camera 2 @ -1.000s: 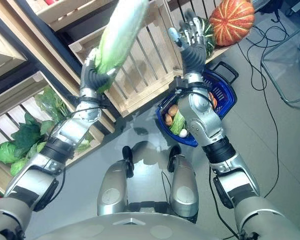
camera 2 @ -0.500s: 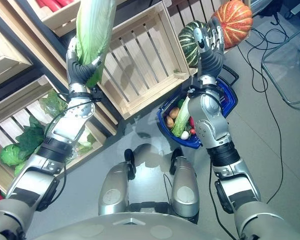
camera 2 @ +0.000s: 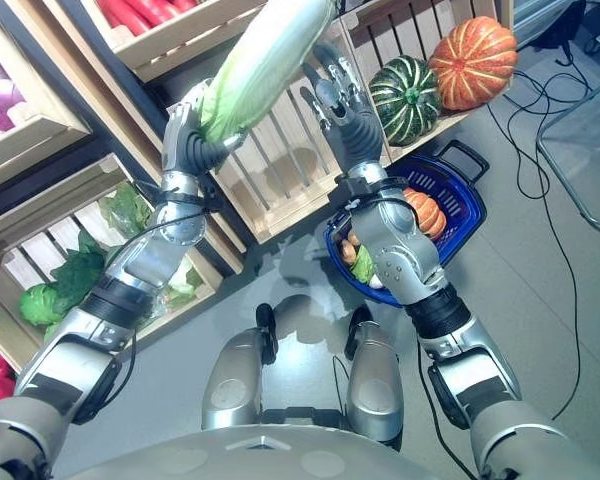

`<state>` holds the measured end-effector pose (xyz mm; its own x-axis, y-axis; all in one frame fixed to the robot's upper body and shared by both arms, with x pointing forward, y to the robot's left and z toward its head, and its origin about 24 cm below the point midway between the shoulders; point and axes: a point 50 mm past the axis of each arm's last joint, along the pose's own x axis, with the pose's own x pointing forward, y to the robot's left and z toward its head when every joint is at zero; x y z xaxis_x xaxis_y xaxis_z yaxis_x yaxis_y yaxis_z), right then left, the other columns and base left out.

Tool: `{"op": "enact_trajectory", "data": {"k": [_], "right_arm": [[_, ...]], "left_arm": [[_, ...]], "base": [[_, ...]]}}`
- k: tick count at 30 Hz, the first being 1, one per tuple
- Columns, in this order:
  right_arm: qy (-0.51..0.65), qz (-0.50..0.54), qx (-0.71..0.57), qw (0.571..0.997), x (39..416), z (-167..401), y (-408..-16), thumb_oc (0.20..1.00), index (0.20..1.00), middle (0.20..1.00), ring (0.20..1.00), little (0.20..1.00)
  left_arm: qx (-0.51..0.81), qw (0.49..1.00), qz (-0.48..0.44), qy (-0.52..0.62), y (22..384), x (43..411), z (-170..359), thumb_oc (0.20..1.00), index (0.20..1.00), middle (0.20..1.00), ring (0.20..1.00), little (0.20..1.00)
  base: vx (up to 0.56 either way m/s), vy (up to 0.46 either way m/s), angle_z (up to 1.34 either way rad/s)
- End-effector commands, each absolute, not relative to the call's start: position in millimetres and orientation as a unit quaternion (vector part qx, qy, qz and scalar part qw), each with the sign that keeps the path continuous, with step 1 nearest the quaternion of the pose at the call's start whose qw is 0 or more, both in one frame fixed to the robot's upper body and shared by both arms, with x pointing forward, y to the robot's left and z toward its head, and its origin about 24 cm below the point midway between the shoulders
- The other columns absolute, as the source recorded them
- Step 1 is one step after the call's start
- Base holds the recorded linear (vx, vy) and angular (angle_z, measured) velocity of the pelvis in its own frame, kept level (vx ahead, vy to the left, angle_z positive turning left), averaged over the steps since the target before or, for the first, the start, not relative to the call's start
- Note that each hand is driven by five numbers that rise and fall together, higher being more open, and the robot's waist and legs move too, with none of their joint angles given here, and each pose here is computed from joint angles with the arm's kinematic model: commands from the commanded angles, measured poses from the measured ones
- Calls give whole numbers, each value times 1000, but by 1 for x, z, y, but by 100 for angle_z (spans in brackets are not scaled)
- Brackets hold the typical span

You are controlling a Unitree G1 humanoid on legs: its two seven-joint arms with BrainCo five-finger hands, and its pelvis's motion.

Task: Pick up fruits and vegetables into the basket

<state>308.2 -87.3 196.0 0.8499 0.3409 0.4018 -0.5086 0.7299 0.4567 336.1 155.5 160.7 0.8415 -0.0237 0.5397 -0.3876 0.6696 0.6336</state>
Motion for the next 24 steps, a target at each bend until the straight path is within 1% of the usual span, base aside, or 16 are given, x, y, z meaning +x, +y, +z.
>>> {"op": "enact_trajectory", "data": {"k": [1, 8, 11, 12, 13, 15, 17, 24], "right_arm": [[-169, 313, 330, 874, 300, 222, -59, 1000, 1000, 1000, 1000, 1000], [-105, 302, 371, 872, 307, 210, -51, 1000, 1000, 1000, 1000, 1000], [-85, 302, 393, 864, 310, 208, -47, 1000, 1000, 1000, 1000, 1000], [-79, 301, 402, 861, 311, 207, -46, 1000, 1000, 1000, 1000, 1000], [-78, 300, 403, 861, 311, 207, -46, 1000, 1000, 1000, 1000, 1000], [-63, 283, 417, 861, 314, 205, -47, 1000, 1000, 1000, 1000, 1000], [-62, 268, 424, 863, 317, 204, -48, 1000, 1000, 1000, 1000, 1000], [-88, 303, 416, 853, 313, 215, -40, 1000, 1000, 1000, 1000, 1000]], "left_arm": [[434, 815, 58, -378, 127, 324, 195, 200, 200, 200, 200, 200], [485, 772, 55, -407, 117, 323, 198, 200, 200, 200, 200, 200], [509, 744, 60, -429, 111, 322, 202, 200, 200, 200, 200, 200], [523, 726, 64, -442, 109, 322, 203, 200, 200, 200, 200, 200], [525, 724, 64, -443, 109, 322, 203, 200, 200, 200, 200, 200], [545, 700, 69, -456, 105, 321, 203, 200, 200, 200, 200, 200], [549, 703, 59, -448, 103, 322, 201, 200, 200, 200, 200, 200], [543, 711, 51, -444, 95, 323, 196, 200, 200, 200, 200, 200]], "base": [[-25, -35, 8], [-3, -19, 3], [-26, -22, 4], [0, 0, 0], [0, 0, 0], [0, 0, 0], [0, 0, 0], [0, 0, 0]]}}
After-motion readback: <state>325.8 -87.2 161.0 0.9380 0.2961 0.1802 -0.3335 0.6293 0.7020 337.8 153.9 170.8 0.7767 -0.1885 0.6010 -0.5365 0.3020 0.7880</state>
